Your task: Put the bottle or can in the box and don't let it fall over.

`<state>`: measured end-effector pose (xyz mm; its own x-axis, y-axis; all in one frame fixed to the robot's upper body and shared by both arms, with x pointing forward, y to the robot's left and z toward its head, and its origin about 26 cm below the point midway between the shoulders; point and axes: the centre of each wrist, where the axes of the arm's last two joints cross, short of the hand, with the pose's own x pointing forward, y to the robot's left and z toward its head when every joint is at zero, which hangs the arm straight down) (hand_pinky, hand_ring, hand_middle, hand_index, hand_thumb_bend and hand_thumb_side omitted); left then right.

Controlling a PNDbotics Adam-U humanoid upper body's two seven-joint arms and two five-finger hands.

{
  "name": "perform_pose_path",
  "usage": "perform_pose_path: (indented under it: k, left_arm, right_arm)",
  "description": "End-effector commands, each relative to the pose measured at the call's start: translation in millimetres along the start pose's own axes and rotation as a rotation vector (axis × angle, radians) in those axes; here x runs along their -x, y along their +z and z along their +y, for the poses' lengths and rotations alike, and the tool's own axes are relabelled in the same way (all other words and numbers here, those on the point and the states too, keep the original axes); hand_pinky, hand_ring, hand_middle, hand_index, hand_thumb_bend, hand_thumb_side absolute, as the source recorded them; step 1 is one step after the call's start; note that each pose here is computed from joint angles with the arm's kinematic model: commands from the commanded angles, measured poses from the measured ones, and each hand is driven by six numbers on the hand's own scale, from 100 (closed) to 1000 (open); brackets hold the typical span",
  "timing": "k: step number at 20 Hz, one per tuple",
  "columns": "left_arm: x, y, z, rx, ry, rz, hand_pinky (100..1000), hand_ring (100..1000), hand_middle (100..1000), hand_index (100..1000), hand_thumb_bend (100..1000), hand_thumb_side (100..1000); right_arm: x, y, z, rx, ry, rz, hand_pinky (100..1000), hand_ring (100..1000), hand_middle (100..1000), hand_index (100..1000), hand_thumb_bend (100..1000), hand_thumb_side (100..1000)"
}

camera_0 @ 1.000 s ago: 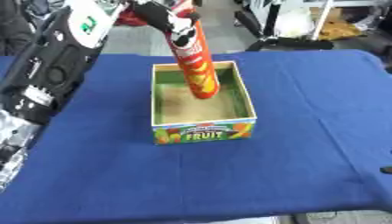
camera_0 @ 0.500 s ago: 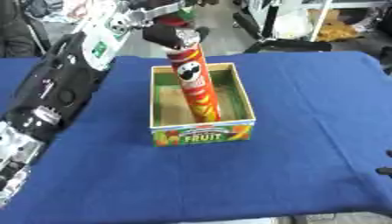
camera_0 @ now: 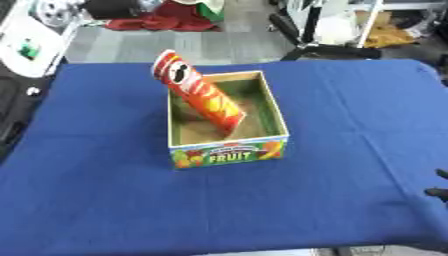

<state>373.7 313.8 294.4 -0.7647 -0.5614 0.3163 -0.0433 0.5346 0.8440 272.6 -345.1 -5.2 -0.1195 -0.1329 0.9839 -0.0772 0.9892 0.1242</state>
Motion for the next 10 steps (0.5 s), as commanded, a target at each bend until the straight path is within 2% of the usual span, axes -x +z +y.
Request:
perform_pose_path:
  k: [1,5,10]
  left_arm:
    - [-20.3,27.6,25.9,-0.134,0.107,-0.022,767,812,846,1000,100,749]
    - [-17.1,78.7,-6.0,-0.267,0.334,0.046,732,788,831,1000,100,773]
    - [-18.4,121.9,-49.6,-0.403,0.458,0.156,714,775,820,1000,100,787]
  right_arm:
    - [-8.5,-2.5,-5.7,0.007,0.021,-0.023,1000,618,822,1000,100,734]
    - [-8.6,-1.4,-6.7,0.019,0.019,-0.03,1000,618,822,1000,100,735]
    - [-8.9,-1.4,-5.8,0.023,0.014,-0.04,1000,618,822,1000,100,731]
